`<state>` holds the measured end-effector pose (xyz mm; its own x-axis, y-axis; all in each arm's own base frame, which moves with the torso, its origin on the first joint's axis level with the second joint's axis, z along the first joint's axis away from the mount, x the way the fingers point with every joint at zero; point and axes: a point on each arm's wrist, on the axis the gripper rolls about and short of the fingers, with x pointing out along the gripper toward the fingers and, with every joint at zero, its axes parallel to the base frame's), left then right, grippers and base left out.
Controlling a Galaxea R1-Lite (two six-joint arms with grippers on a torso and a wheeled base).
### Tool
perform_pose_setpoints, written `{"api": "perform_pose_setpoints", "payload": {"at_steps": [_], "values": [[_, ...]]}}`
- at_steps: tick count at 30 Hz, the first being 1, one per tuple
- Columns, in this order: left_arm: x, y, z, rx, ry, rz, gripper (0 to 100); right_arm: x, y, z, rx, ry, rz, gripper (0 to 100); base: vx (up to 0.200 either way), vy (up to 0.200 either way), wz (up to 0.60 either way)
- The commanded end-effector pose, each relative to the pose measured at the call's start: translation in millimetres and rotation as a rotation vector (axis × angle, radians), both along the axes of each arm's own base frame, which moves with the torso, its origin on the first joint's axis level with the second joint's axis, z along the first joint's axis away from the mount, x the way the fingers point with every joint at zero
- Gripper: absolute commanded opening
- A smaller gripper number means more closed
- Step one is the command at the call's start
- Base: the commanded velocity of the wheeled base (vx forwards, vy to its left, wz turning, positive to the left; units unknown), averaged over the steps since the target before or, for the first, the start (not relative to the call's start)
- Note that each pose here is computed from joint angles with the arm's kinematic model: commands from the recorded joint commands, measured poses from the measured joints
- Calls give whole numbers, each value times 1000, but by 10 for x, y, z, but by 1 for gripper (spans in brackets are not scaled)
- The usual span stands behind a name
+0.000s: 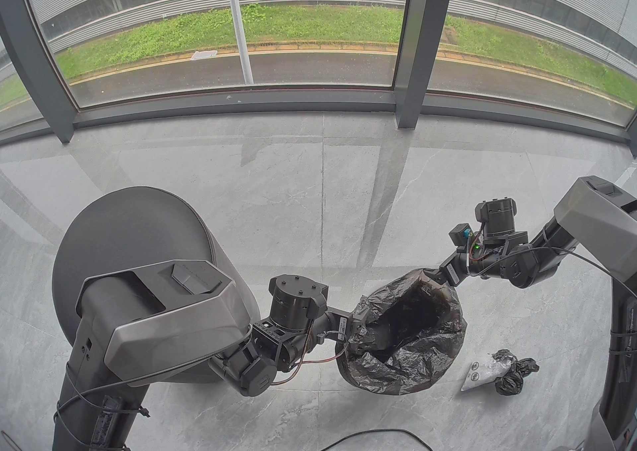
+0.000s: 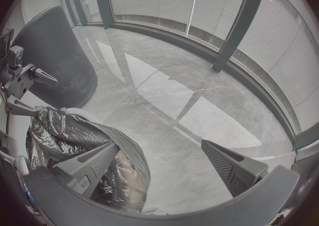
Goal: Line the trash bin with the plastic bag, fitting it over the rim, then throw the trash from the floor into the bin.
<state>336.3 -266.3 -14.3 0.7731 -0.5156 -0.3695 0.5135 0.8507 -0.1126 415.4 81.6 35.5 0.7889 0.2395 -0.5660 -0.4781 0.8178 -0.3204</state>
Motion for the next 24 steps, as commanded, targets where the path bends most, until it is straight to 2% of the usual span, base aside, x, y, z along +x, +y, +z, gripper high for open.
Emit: {"api": "perform_pose_setpoints", "payload": {"at_steps": [1,4,9,15,24], "values": [[0,-6,-14,0,1,-1,100,-49,-147,192,9,-37,-27,100,0,0,0],[-5,-2,-26,2,5,0,100,-180,-164,228,15,-29,-13,100,0,0,0],[-23,13,-68,16,16,1,100,-322,-103,82,31,17,47,100,0,0,0],[-15,35,-119,36,21,12,100,-157,-62,31,36,-6,49,100,0,0,0],[182,184,-252,62,11,59,100,-288,-91,75,37,10,47,100,0,0,0]]}}
